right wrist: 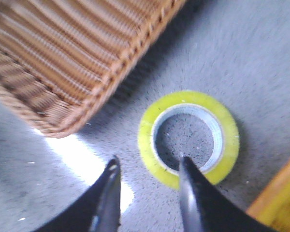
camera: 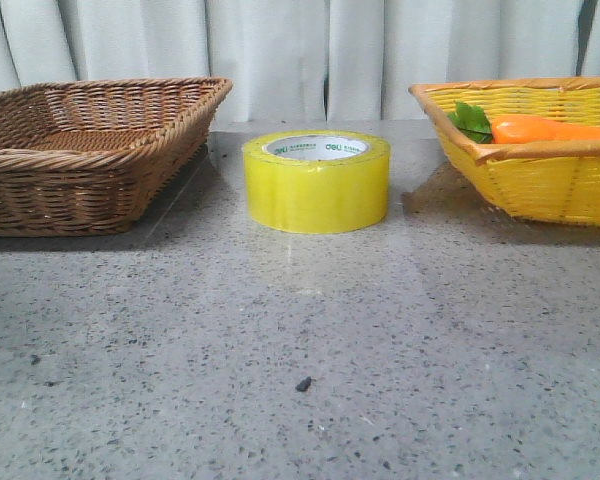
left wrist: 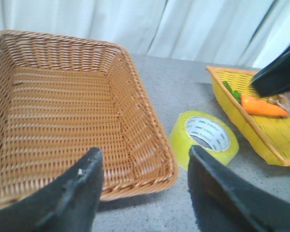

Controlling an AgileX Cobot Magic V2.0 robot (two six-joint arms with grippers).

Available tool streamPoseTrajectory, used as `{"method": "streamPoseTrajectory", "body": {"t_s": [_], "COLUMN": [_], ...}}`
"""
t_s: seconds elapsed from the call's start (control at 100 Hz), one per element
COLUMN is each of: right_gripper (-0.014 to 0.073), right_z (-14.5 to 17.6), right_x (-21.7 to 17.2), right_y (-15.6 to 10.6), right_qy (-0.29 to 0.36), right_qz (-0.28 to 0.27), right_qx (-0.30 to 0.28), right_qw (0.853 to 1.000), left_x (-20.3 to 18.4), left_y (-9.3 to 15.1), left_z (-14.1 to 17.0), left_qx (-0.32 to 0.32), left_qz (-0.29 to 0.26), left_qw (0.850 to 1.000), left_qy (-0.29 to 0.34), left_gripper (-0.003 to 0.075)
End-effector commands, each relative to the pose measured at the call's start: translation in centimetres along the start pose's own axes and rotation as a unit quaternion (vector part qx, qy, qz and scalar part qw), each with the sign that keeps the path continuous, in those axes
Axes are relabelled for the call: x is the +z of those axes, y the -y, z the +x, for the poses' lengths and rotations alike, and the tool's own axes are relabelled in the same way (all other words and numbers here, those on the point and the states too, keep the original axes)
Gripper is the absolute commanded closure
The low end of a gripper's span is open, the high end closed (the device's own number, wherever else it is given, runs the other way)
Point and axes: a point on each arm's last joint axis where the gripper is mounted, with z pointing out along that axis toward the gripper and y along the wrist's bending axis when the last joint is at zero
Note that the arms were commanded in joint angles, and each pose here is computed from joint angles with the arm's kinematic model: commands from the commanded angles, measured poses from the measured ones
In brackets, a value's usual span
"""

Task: Transfer tape with both arms
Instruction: 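Lower the left gripper into the tape roll's hole and grasp it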

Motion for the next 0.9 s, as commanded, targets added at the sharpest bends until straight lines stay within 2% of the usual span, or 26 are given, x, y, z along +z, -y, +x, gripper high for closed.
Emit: {"method": "streamPoseTrajectory", "body": {"t_s": [0.0, 0.08, 0.2, 0.29, 0.53, 0.67, 0.79, 0.89], "right_gripper": [0.0484, 0.0536, 0.0671, 0.0669, 0.0669, 0.0669, 0.0669, 0.0669], "right_z": [0.7, 2.1, 4.4, 6.3, 10.6, 12.4, 13.5, 14.2], "right_x": [-8.7, -13.4, -18.4, -20.5, -20.3, -20.9, -22.2, -23.0], "right_y": [-1.3, -2.0, -2.7, -3.1, -3.2, -3.3, -3.5, -3.6], "right_qy": [0.104, 0.156, 0.209, 0.233, 0.206, 0.209, 0.228, 0.240], "right_qz": [-0.003, -0.001, 0.002, 0.003, 0.001, -0.005, -0.006, -0.003], "right_qx": [-0.012, -0.020, -0.032, -0.034, -0.020, 0.006, 0.009, 0.007], "right_qw": [0.995, 0.988, 0.977, 0.972, 0.978, 0.978, 0.974, 0.971], "left_x": [0.7, 2.4, 5.6, 8.7, 17.0, 21.3, 23.9, 25.8], "left_y": [1.2, 2.1, 3.8, 5.4, 9.4, 10.2, 10.1, 9.9], "left_z": [-3.1, -5.0, -7.2, -8.2, -8.3, -7.4, -6.6, -5.3], "left_qx": [0.013, 0.030, 0.049, 0.059, 0.082, 0.070, 0.042, 0.024], "left_qz": [0.025, 0.049, 0.090, 0.120, 0.178, 0.191, 0.184, 0.185], "left_qw": [1.000, 0.998, 0.992, 0.985, 0.960, 0.946, 0.944, 0.940], "left_qy": [0.004, -0.031, -0.076, -0.106, -0.198, -0.251, -0.269, -0.287], "left_gripper": [0.0357, 0.0357, 0.0357, 0.0357, 0.0357, 0.0357, 0.0347, 0.0281]}}
